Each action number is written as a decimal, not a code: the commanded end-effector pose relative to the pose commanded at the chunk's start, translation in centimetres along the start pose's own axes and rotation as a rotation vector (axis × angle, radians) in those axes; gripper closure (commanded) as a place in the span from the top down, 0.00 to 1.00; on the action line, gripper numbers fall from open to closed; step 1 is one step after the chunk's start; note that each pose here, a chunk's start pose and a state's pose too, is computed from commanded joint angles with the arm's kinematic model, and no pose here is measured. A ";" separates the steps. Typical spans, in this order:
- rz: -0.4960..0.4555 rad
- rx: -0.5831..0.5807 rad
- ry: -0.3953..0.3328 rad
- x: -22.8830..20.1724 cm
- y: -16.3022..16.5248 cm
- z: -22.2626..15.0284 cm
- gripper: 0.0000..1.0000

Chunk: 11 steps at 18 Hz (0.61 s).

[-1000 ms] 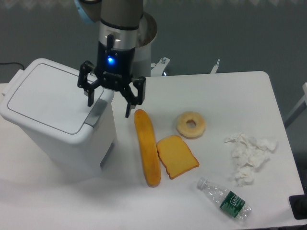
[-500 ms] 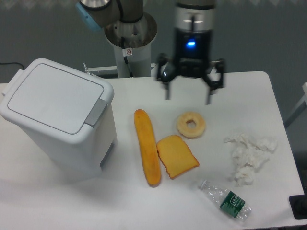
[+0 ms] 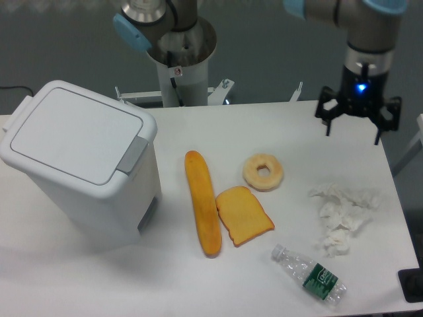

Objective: Close the trash can

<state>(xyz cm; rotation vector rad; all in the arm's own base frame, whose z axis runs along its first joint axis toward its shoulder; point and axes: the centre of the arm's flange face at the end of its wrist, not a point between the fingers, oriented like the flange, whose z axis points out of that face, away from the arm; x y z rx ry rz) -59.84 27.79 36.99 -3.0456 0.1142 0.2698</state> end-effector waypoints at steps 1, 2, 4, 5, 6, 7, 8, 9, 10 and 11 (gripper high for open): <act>0.023 -0.008 0.008 -0.7 0.1 0.8 1.00; 0.053 -0.013 0.012 -1.3 0.1 1.5 1.00; 0.109 -0.032 0.023 -2.2 0.2 2.9 1.00; 0.133 -0.036 0.025 -2.6 0.2 3.8 1.00; 0.160 -0.039 0.031 -2.5 0.0 4.4 1.00; 0.170 -0.042 0.043 -2.2 -0.2 5.0 1.00; 0.171 -0.042 0.042 -2.2 -0.3 5.0 1.00; 0.168 -0.041 0.031 -2.5 -0.3 4.7 1.00; 0.168 -0.039 0.024 -2.5 -0.2 4.5 1.00; 0.167 -0.039 0.019 -2.7 0.0 4.3 1.00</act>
